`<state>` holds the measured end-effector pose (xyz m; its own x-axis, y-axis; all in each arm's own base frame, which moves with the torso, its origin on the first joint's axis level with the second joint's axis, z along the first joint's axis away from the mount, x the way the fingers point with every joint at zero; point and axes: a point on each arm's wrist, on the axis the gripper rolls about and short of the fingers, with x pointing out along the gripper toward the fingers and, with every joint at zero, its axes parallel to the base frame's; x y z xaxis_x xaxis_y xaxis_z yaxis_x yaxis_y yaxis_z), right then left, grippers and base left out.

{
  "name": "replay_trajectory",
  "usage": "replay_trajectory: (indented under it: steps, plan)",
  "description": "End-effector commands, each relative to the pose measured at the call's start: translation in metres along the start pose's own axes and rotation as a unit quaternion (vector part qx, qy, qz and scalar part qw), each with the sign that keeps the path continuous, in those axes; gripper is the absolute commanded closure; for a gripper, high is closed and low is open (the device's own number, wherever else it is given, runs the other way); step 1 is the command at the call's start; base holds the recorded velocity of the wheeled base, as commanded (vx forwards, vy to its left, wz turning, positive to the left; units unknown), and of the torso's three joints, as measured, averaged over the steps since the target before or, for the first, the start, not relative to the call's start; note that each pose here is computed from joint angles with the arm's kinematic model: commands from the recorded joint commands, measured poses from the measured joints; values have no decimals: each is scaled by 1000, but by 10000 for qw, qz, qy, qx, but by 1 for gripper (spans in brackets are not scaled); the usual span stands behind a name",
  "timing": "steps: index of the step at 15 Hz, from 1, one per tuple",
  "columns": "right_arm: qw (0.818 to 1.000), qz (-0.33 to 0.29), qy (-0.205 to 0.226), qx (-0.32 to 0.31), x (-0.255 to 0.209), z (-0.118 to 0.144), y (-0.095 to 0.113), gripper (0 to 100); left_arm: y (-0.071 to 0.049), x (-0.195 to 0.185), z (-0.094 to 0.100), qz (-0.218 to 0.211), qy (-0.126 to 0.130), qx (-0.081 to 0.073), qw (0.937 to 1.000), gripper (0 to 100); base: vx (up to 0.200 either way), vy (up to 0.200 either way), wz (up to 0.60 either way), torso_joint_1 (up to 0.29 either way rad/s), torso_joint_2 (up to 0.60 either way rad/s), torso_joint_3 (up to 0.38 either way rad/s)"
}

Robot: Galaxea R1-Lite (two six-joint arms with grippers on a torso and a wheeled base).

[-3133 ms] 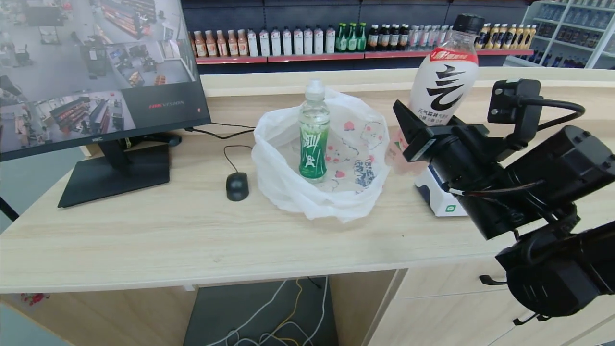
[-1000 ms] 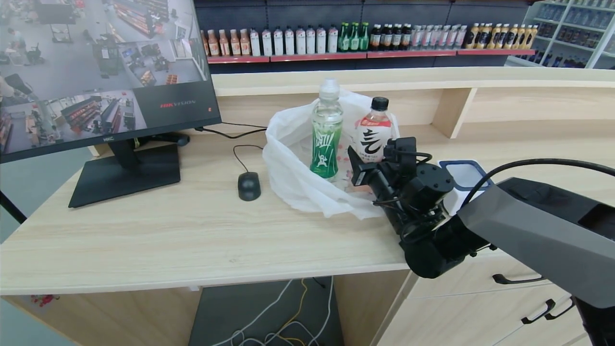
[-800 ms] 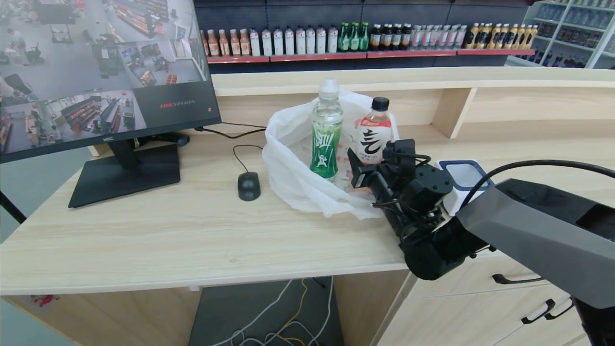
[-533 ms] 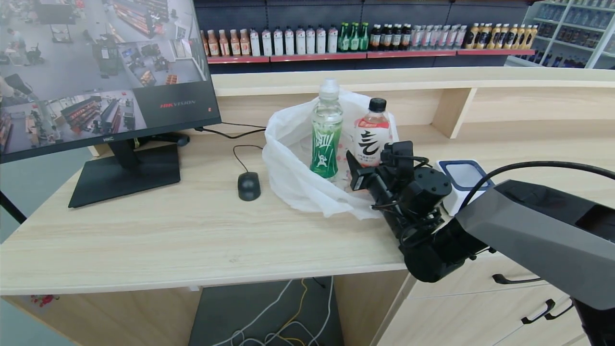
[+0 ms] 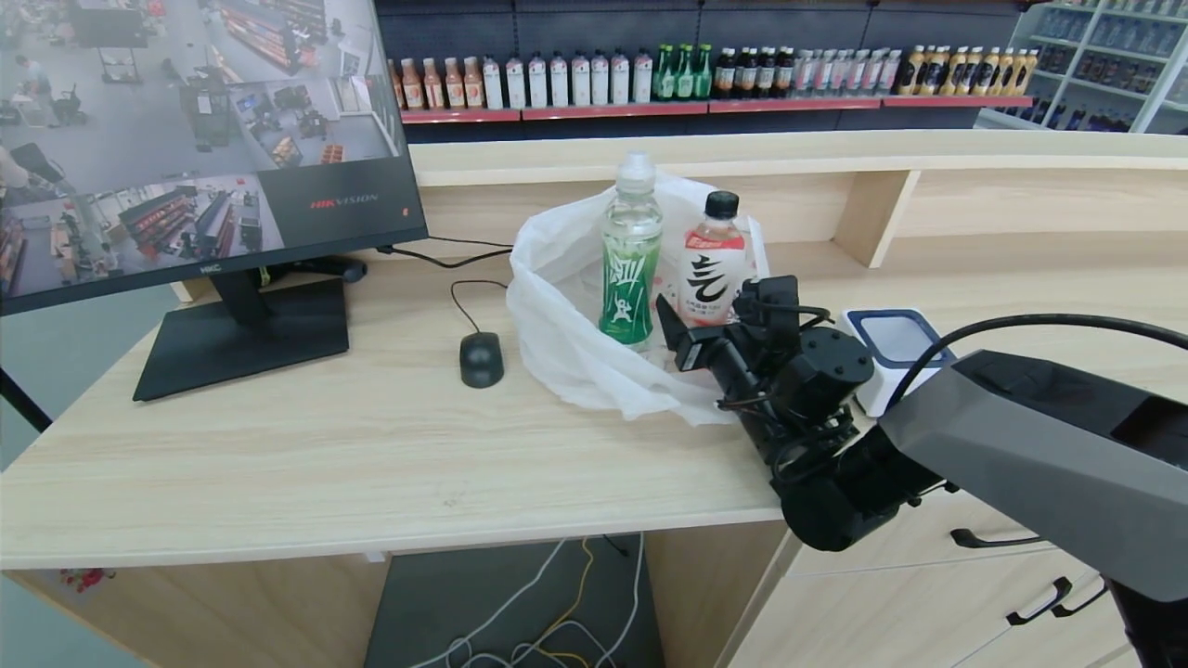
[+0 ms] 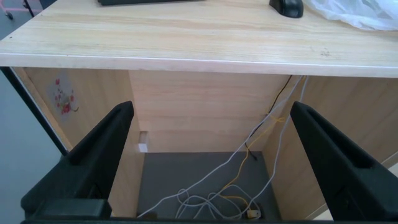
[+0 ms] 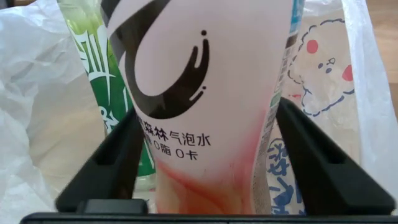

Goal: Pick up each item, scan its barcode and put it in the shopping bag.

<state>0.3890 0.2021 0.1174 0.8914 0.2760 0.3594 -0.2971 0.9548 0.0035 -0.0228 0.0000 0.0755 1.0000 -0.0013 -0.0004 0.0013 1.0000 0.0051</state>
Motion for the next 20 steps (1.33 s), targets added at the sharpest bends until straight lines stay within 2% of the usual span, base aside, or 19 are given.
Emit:
replay_trajectory:
  steps: [1,7,12,17,20]
  plan:
    - [10000,24,58,23,-2,-3,2,0,0,0,0,-1,-2,-3,10000,0,0,0,0,0,0,0]
    - [9999,59,75,106,-4,-2,8,0,0,0,0,-1,-2,-10,10000,0,0,0,0,0,0,0]
    - [9999,46,-23,122,-10,20,5,0,0,0,0,-1,-2,5,10000,0,0,0,0,0,0,0]
    - [9985,-90,-521,165,-37,101,-15,0,0,0,0,-1,-2,5,10000,0,0,0,0,0,0,0]
    - [9966,-165,-779,197,-96,164,-33,0,0,0,0,-1,-2,-3,10000,0,0,0,0,0,0,0]
